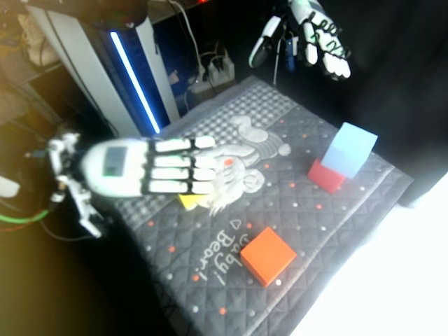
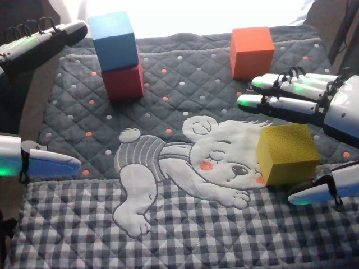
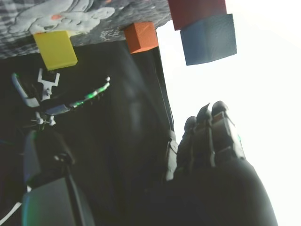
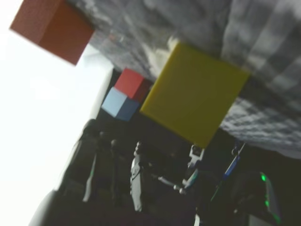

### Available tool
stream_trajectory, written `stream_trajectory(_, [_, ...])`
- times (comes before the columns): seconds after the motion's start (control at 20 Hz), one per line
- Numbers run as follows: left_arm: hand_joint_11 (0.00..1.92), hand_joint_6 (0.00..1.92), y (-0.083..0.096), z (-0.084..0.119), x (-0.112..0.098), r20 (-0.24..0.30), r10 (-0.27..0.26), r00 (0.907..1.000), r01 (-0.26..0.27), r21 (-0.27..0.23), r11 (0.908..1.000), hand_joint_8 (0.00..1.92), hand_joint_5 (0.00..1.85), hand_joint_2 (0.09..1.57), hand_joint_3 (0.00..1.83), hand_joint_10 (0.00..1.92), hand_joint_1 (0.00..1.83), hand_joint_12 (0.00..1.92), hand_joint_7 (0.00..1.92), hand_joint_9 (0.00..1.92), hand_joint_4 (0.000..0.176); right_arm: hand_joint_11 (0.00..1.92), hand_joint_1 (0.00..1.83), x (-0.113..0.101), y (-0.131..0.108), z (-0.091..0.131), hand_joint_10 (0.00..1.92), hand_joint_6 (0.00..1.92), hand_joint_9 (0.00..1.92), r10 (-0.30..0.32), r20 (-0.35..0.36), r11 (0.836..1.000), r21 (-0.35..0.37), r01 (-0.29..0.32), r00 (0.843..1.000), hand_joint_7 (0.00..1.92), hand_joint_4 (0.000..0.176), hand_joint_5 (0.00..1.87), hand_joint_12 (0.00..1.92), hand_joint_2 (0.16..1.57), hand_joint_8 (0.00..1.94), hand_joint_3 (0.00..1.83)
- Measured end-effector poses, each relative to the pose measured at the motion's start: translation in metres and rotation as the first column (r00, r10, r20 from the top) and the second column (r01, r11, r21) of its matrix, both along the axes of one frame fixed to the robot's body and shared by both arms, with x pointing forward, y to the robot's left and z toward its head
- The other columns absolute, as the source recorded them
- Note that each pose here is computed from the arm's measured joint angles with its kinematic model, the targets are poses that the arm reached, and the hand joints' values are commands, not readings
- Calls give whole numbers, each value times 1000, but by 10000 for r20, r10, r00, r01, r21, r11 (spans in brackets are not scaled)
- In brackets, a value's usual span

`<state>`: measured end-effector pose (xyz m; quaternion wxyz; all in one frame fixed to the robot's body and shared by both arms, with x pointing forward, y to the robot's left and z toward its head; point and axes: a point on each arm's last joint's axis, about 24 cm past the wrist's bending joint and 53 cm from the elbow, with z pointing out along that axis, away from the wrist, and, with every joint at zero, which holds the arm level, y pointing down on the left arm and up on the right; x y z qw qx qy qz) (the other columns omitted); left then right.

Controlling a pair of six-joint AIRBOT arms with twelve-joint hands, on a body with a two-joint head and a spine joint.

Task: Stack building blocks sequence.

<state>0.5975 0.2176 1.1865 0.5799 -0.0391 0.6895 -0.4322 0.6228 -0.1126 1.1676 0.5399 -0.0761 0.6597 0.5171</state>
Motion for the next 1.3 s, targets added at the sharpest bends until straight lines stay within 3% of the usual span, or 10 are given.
stream_trajectory(0.05, [0, 0, 2, 0, 2, -27, 37, 10000, -37, -56, 10000, 0, 0, 786, 12, 0, 853, 0, 0, 0, 176, 145, 808, 3, 1, -7, 16, 0, 323, -19, -256, 10000, -60, 18, 9997, 137, 176, 123, 1114, 840, 0, 0])
stream_trajectory(0.15, [0, 3, 3, -1, 3, -72, 96, 9999, -97, -132, 9999, 0, 7, 783, 7, 0, 895, 0, 0, 0, 176, 188, 921, 4, 3, -13, 21, 6, 450, 0, -388, 9997, -227, -9, 9992, 312, 105, 294, 1234, 916, 9, 4])
stream_trajectory(0.25, [0, 2, 2, -1, 3, -86, 62, 9999, -63, -108, 9999, 0, 7, 793, 10, 0, 894, 0, 0, 0, 176, 462, 1222, 4, 3, -16, 284, 17, 910, 20, -412, 9993, -372, -35, 9991, 856, 0, 776, 1481, 1030, 98, 2])
stream_trajectory(0.3, [0, 5, 3, -2, 2, -108, 66, 9999, -67, -96, 9999, 0, 15, 797, 11, 0, 886, 0, 0, 0, 176, 812, 1364, 6, 3, -13, 883, 427, 1092, -15, -401, 9996, -290, 3, 9992, 1081, 0, 1018, 1479, 1043, 583, 1])
stream_trajectory(0.35, [0, 5, 3, -4, 2, -148, 82, 9999, -84, -84, 9999, 0, 17, 802, 12, 0, 880, 0, 0, 0, 176, 964, 1382, 6, 4, -9, 1062, 655, 1090, 12, -315, 9998, -201, -18, 9995, 1075, 0, 1020, 1415, 1063, 759, 0])
stream_trajectory(0.45, [0, 2, 3, -7, 2, -258, 109, 9996, -112, -116, 9999, 0, 10, 803, 11, 0, 878, 0, 0, 0, 176, 657, 1206, 8, 5, 0, 1298, 959, 754, 48, -148, 9999, -128, -50, 9999, 799, 0, 916, 1737, 1187, 1414, 1])
stream_trajectory(0.8, [0, 4, 5, -11, 1, -382, 170, 9991, -176, -163, 9997, 0, 16, 788, 1, 0, 896, 0, 0, 0, 158, 890, 1260, 20, 0, 61, 1533, 680, 927, -101, 1263, 9977, 676, 15, 9919, 947, 0, 1006, 1716, 1133, 1327, 0])
stream_trajectory(0.9, [0, 3, 5, -11, 1, -367, 156, 9992, -162, -170, 9997, 0, 15, 784, 0, 0, 893, 0, 0, 0, 146, 861, 1239, 31, -7, 97, 1115, 827, 959, -471, 1986, 9908, 1335, 205, 9790, 1018, 0, 1015, 1418, 1106, 1065, 0])
stream_trajectory(1.1, [0, 1, 4, -14, 2, -453, 154, 9989, -167, -294, 9994, 0, 11, 781, 0, 0, 817, 0, 0, 0, 144, 869, 1385, 56, -13, 130, 1113, 638, 1070, -1487, 2789, 9725, 2153, 892, 9487, 1125, 0, 1096, 1365, 1051, 696, 0])
stream_trajectory(1.3, [0, 0, 3, -15, 1, -493, 108, 9987, -122, -273, 9996, 0, 2, 784, 0, 0, 815, 0, 0, 0, 119, 962, 1284, 97, -20, 148, 969, 668, 1125, -2689, 2588, 9427, 2680, 1985, 9277, 1139, 0, 1048, 1510, 1071, 946, 0])
